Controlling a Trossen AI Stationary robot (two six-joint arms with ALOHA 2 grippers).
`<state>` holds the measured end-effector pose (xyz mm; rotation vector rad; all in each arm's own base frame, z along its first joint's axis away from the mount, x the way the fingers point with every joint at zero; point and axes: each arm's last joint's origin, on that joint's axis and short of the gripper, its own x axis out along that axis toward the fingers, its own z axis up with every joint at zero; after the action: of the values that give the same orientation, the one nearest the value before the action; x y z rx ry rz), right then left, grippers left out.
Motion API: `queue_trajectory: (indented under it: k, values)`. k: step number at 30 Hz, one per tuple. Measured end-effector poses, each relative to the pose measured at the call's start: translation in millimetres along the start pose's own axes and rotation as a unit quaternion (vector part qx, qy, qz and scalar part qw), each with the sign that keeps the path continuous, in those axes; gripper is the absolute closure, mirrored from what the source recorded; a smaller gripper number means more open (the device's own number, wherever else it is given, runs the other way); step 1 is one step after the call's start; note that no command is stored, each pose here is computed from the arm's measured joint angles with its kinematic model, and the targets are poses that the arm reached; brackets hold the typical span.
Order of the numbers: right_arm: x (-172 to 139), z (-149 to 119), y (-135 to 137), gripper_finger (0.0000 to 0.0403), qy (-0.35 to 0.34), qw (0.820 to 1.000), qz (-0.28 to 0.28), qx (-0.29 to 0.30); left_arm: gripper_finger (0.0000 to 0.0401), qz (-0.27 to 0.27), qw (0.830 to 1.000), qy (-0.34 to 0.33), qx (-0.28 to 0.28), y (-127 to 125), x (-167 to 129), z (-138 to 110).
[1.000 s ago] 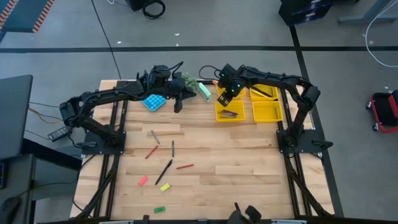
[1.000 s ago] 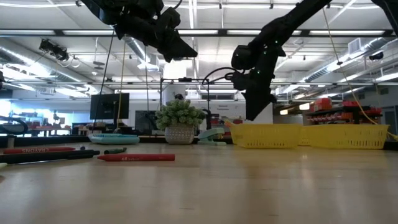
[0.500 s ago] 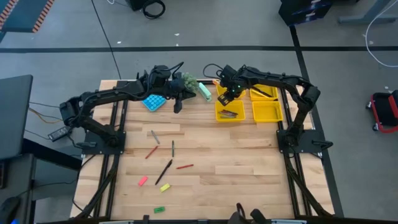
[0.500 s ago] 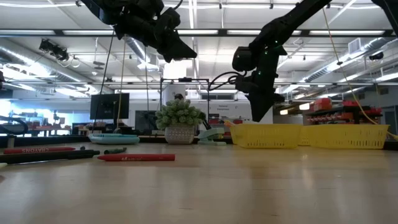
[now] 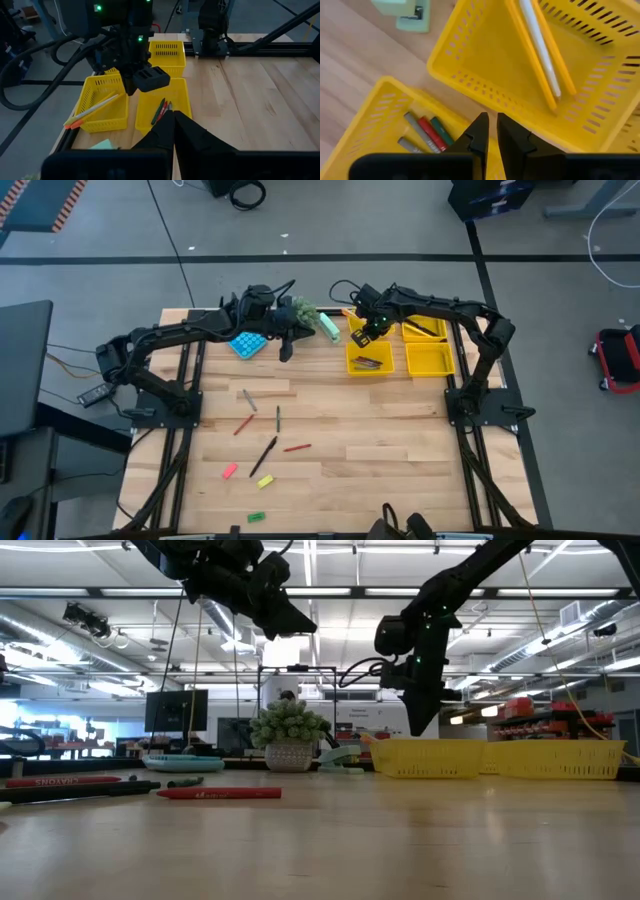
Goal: Sort crayons/erasers/pens/pencils in bins
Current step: Adjust the top left yellow bin
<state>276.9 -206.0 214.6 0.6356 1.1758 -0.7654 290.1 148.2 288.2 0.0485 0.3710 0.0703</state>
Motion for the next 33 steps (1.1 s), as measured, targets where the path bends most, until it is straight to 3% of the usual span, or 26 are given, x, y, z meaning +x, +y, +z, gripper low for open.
queue_trajectory:
  k: [33]
  values:
    - [15, -6, 4, 0.0361, -0.026, 0.999, -0.011, 0.033, 0.0387, 0.006, 1.0, -0.024, 0.001, 1, 0, 5]
